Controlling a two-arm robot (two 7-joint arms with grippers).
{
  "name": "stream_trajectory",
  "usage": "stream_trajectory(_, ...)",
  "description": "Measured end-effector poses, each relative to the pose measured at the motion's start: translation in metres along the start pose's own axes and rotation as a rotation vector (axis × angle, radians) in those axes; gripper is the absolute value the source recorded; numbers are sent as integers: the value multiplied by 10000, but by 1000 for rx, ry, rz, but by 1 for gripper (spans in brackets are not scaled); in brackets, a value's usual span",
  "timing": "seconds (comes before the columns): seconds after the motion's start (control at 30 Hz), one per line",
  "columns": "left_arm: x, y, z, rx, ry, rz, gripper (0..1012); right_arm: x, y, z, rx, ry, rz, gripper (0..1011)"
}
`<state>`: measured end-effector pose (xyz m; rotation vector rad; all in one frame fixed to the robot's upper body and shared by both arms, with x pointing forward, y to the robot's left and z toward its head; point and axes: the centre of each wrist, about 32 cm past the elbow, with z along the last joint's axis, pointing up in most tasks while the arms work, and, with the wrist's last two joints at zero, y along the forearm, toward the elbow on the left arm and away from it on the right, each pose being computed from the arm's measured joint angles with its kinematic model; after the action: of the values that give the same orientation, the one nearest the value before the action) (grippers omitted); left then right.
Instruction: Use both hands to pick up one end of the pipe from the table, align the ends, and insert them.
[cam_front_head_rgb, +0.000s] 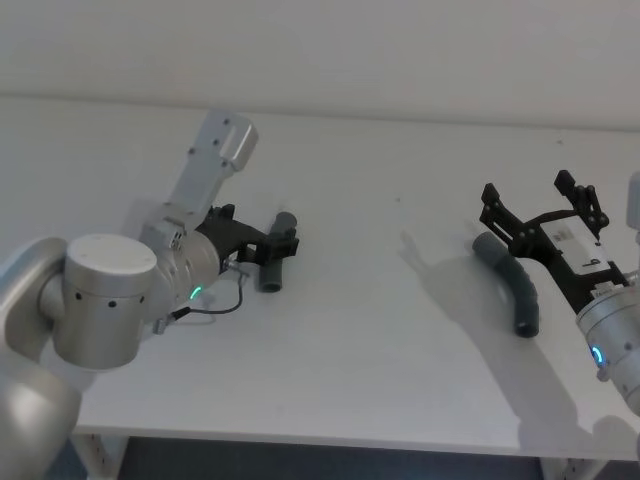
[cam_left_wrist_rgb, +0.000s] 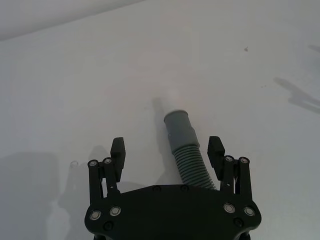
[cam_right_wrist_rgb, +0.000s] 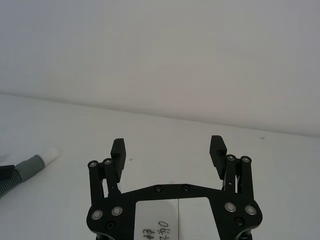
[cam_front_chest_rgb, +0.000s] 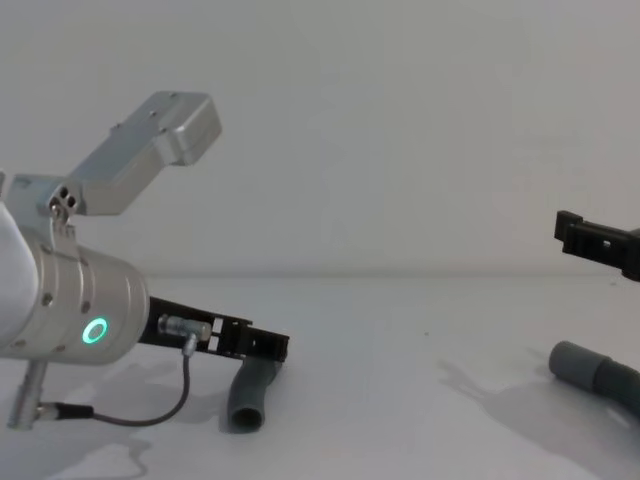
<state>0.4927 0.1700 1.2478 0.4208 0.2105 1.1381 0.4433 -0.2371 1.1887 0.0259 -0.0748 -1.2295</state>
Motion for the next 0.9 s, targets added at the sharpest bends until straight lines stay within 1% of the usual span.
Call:
stream_trajectory(0.23,1,-66,-2,6,3,-13,1000,0,0,0,0,0,0,1004)
stream_trajectory(0.43,-8,-119,-20,12,15,-29,1000,0,0,0,0,0,0,1004)
stream_trajectory(0.63,-14,-151,-32,18,24,-42,1000,0,0,0,0,0,0,1004)
stream_trajectory(0.9,-6,-197,-27,26,30,-57,1000,0,0,0,0,0,0,1004)
